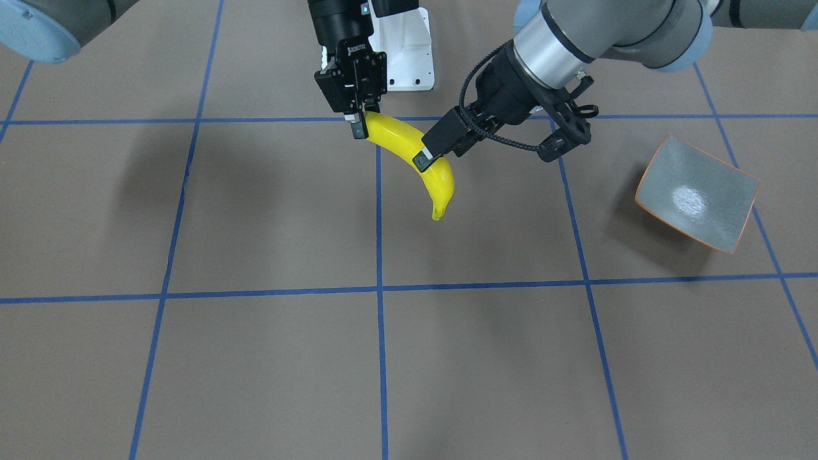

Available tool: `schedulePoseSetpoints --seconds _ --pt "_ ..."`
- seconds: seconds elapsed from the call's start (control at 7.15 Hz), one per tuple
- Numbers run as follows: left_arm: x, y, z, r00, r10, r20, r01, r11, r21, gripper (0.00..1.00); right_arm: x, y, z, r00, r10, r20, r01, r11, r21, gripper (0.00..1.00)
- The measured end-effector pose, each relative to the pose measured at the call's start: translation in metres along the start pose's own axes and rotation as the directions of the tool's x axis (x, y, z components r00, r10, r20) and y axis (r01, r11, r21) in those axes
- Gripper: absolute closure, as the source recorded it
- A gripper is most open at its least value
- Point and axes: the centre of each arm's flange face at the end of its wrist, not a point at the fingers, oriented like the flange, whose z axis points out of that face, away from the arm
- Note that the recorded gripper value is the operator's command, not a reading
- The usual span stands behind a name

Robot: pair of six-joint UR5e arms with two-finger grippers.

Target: Transfer all bananas from basket to plate

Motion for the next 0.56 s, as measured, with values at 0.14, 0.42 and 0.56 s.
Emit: schedulePoseSetpoints --seconds 0.14,0.42,0.56 --pt "-0.0004 -0.0010 0.0022 1.000 -0.002 0.003 0.002 1.000 0.001 0.22 -0.0009 -0.0004 -0.0034 1.000 0.001 0.004 -0.001 1.000 0.006 1.00" --pt "-0.0019 0.0012 0.0040 1.000 0.000 0.002 0.000 1.000 0.000 0.87 -0.0010 -0.0015 -0.0059 1.000 0.002 0.006 -0.002 1.000 0.011 1.00" --pt "-0.0028 0.0023 0.0036 1.000 0.006 -0.002 -0.006 1.000 0.001 1.00 -0.0012 -0.0017 -0.0060 1.000 0.002 0.006 -0.002 1.000 0.011 1.00"
